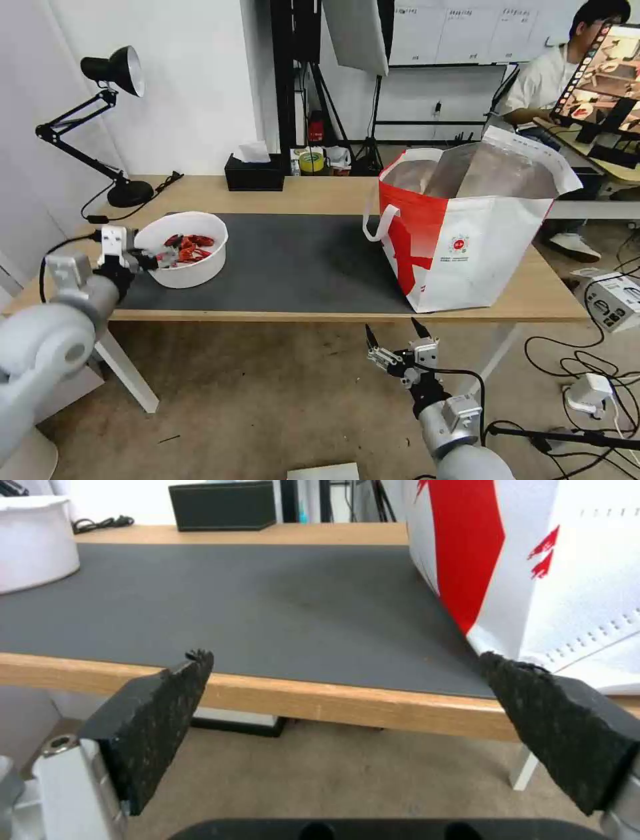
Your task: Pick up the trash from the table and place it into the takeout bag.
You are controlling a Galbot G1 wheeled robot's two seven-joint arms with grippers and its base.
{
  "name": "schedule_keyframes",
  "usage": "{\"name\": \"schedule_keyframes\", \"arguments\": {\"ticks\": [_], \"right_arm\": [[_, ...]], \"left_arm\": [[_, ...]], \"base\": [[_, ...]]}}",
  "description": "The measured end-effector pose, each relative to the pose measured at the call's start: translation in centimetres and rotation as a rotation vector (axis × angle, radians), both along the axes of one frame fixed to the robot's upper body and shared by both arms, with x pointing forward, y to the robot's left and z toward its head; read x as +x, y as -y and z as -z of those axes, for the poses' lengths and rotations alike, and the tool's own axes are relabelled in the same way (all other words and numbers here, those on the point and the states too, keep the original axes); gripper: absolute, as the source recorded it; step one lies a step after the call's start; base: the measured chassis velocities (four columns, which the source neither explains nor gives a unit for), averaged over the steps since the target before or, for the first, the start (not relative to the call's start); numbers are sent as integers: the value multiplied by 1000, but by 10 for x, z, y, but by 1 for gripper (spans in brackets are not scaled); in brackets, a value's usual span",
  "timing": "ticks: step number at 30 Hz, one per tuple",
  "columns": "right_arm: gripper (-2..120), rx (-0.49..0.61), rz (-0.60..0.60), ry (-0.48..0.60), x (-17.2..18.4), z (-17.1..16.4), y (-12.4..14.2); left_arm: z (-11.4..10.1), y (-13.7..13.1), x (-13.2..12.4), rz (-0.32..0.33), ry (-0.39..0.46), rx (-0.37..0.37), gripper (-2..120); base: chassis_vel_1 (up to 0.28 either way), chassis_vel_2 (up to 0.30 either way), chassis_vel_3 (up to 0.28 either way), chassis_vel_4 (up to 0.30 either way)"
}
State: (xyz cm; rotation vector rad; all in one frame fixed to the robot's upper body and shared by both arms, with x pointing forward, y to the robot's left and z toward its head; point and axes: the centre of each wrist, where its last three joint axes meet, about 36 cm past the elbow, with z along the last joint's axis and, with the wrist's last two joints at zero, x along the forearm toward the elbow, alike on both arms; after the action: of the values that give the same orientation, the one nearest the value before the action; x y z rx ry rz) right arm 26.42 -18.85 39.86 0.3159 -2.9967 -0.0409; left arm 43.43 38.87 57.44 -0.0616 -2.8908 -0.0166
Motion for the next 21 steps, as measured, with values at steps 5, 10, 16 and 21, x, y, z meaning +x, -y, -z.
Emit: {"name": "schedule_keyframes", "arguments": {"ticks": [5,10,16,21], "right_arm": [[100,0,0,0,0,0,0],[100,0,0,0,0,0,0],[100,0,0,0,0,0,0],[100,0,0,0,0,0,0]], "left_arm": [[-18,-13,25,-29,-160,5,100],[-26,-19,38,-59,-262,33,100],[-22,-33,50,-109,-343,4,100],[-20,-42,54,-155,-378,-64,100]], "base": [[0,0,0,0],[0,0,0,0],[0,0,0,0],[0,0,0,0]]}}
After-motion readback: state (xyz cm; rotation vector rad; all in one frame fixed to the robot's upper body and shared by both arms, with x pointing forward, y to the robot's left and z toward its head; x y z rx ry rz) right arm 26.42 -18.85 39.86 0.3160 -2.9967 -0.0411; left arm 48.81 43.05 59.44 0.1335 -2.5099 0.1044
